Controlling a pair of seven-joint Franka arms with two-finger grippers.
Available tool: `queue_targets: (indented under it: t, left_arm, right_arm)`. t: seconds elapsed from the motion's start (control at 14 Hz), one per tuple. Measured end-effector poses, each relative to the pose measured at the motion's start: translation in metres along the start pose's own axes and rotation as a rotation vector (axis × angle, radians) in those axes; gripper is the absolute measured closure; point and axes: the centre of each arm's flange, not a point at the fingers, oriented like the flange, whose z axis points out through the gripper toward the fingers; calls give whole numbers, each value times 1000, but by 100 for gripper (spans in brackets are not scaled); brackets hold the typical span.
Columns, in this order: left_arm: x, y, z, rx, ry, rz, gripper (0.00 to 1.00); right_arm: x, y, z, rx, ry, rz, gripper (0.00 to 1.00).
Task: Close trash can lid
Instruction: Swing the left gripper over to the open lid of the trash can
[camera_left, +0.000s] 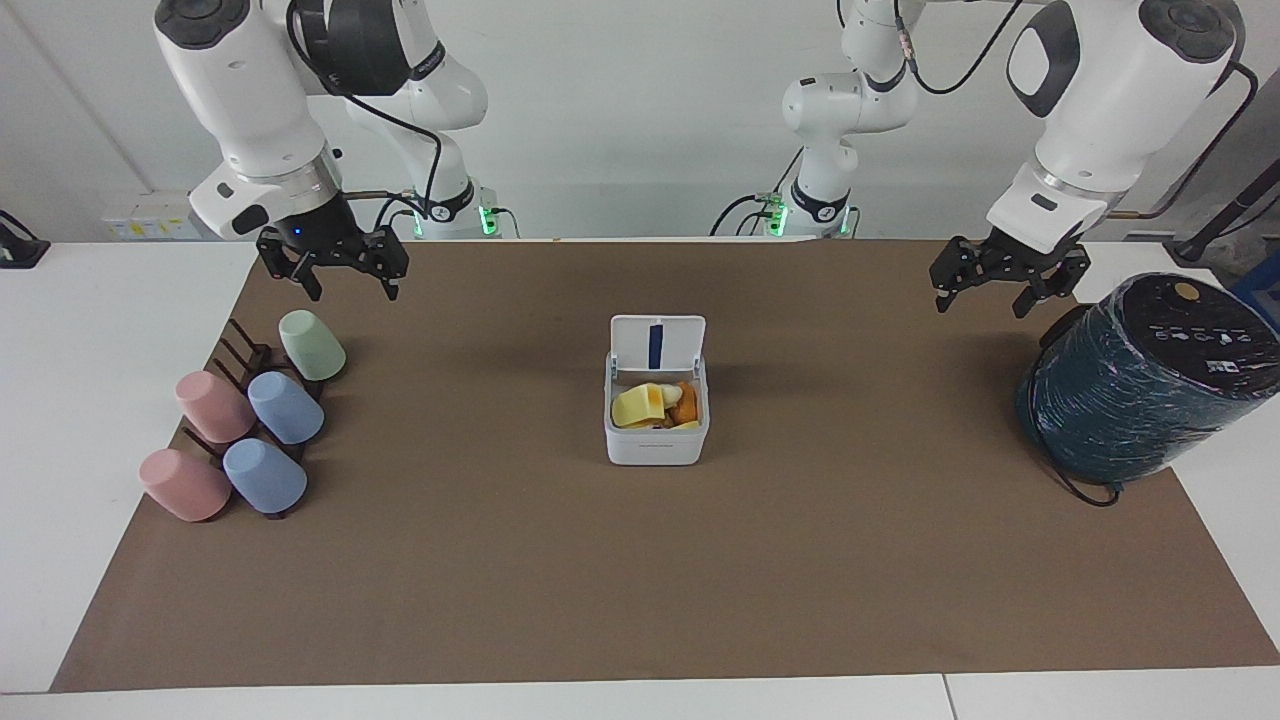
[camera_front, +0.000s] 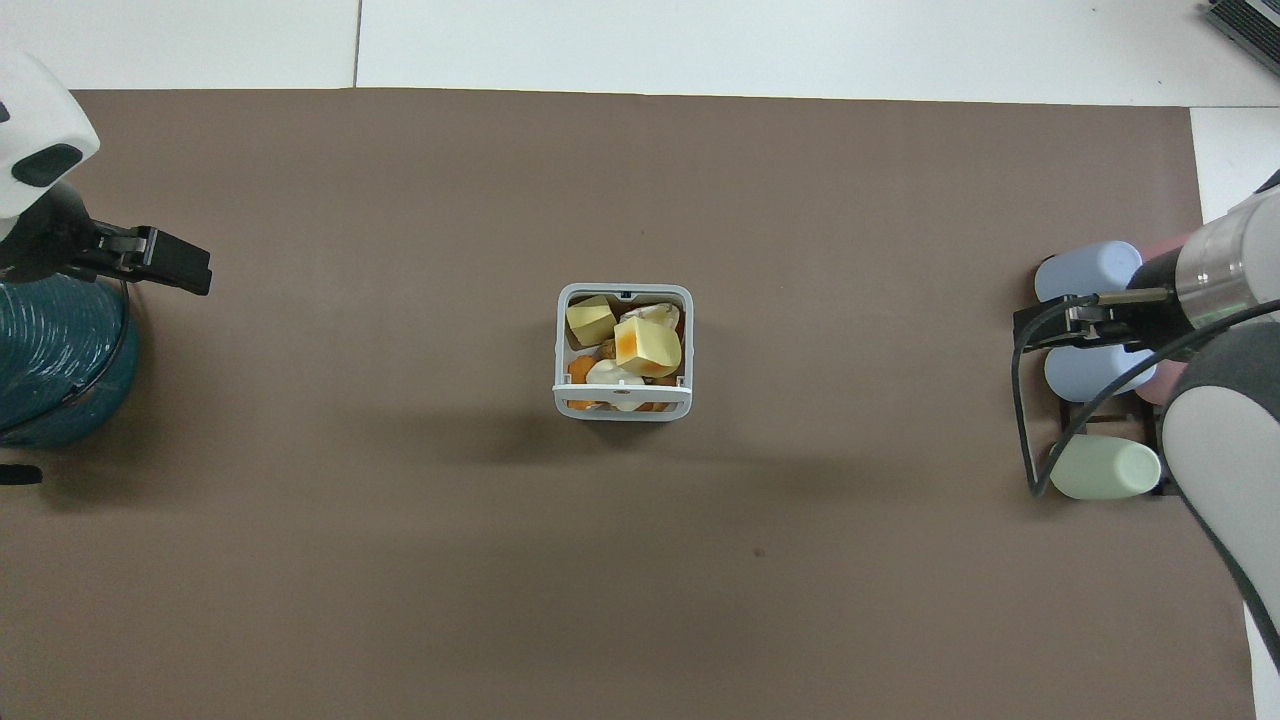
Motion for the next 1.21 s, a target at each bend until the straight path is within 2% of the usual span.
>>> queue_targets:
  t: [0.5, 0.79, 1.0, 1.21]
  left_arm:
    - [1, 15, 0, 0, 0, 24, 0]
    - [-5, 91, 11, 1, -3, -14, 0]
    - [-28, 156, 31, 9, -18, -26, 0]
    - [-60, 209, 49, 11, -22, -26, 37]
  right_arm:
    - [0, 0, 0, 0, 0, 0, 0]
    - [0, 0, 0, 0, 0, 0, 0]
    - [0, 0, 0, 0, 0, 0, 0]
    - [0, 0, 0, 0, 0, 0, 0]
